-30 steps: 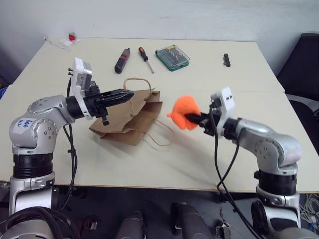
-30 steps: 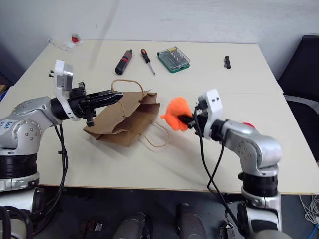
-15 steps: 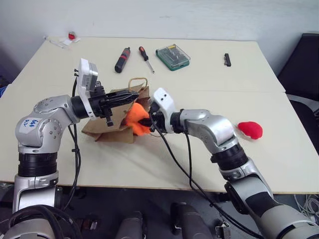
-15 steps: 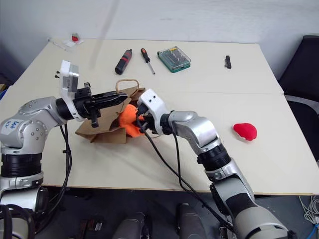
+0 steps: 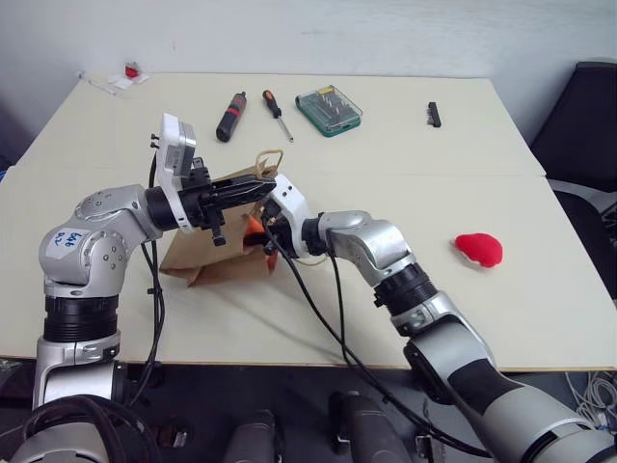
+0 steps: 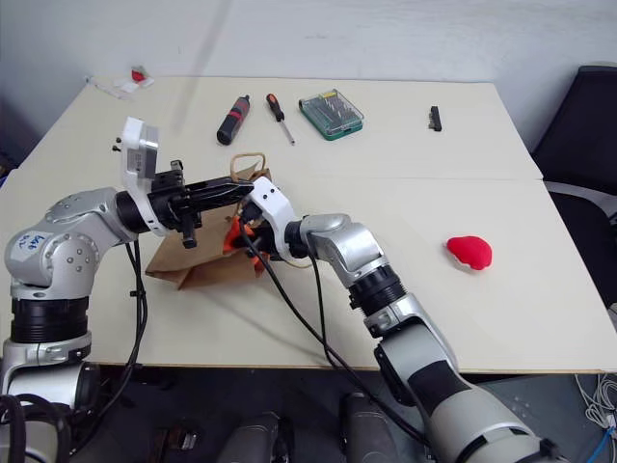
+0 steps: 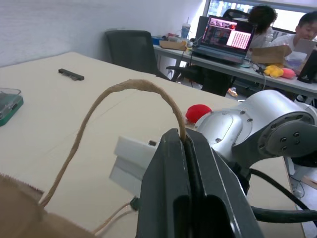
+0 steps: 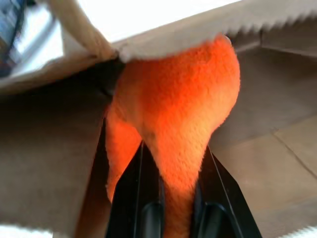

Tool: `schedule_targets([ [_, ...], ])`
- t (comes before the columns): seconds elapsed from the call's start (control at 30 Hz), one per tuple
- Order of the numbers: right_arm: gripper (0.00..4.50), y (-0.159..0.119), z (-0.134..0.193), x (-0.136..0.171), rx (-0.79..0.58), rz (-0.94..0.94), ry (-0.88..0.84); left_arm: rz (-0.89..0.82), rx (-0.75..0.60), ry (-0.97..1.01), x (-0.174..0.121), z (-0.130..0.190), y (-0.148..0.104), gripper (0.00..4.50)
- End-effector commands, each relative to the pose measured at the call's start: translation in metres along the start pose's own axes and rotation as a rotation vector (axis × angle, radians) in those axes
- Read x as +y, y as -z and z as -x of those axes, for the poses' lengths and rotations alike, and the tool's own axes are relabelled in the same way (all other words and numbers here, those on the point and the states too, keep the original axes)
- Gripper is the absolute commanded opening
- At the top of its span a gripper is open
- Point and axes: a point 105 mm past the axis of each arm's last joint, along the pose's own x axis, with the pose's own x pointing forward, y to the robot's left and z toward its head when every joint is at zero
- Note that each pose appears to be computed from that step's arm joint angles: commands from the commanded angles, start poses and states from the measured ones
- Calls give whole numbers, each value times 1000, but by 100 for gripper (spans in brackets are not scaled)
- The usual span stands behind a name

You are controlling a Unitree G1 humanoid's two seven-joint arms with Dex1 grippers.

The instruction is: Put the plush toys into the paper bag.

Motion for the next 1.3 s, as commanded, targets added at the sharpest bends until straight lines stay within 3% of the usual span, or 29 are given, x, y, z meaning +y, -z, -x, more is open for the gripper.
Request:
schedule_targets([
  [0.03, 14, -14, -5, -5, -82, -65, 30, -53, -30, 58, -12, -8, -14, 0],
  [0.13, 14, -13, -4, -15, -125, -110, 85, -59, -35, 45, -9, -6, -16, 0],
  [0.17, 87, -13, -4, -17, -134, -127, 96, -60, -37, 38, -8, -5, -17, 0],
  [0.3, 223, -16, 9, -13, -175, -180, 50, -67, -49, -11, 1, 5, -24, 0],
  [0.5, 436, -11, 47, -7, -166, -83, 70, -39, -111, -95, 14, 24, -38, 0],
  [0.67, 447, -8, 110, -6, -193, 5, 205, -33, -121, -114, 14, 27, -40, 0],
  [0.83, 447, -5, 187, -22, -228, 0, 478, -28, -116, -120, 11, 30, -38, 0],
  [0.9, 447, 4, 231, -41, -214, -7, 697, -27, -114, -126, 11, 31, -37, 0],
  [1.03, 447, 48, 321, -76, 38, 88, 1172, -27, -117, -137, 11, 34, -36, 0],
  [1.13, 447, 63, 342, -86, 45, 44, 1304, -29, -114, -139, 12, 34, -34, 0],
  [1.3, 447, 83, 349, -98, -3, -92, 1369, -36, -110, -135, 10, 31, -31, 0],
])
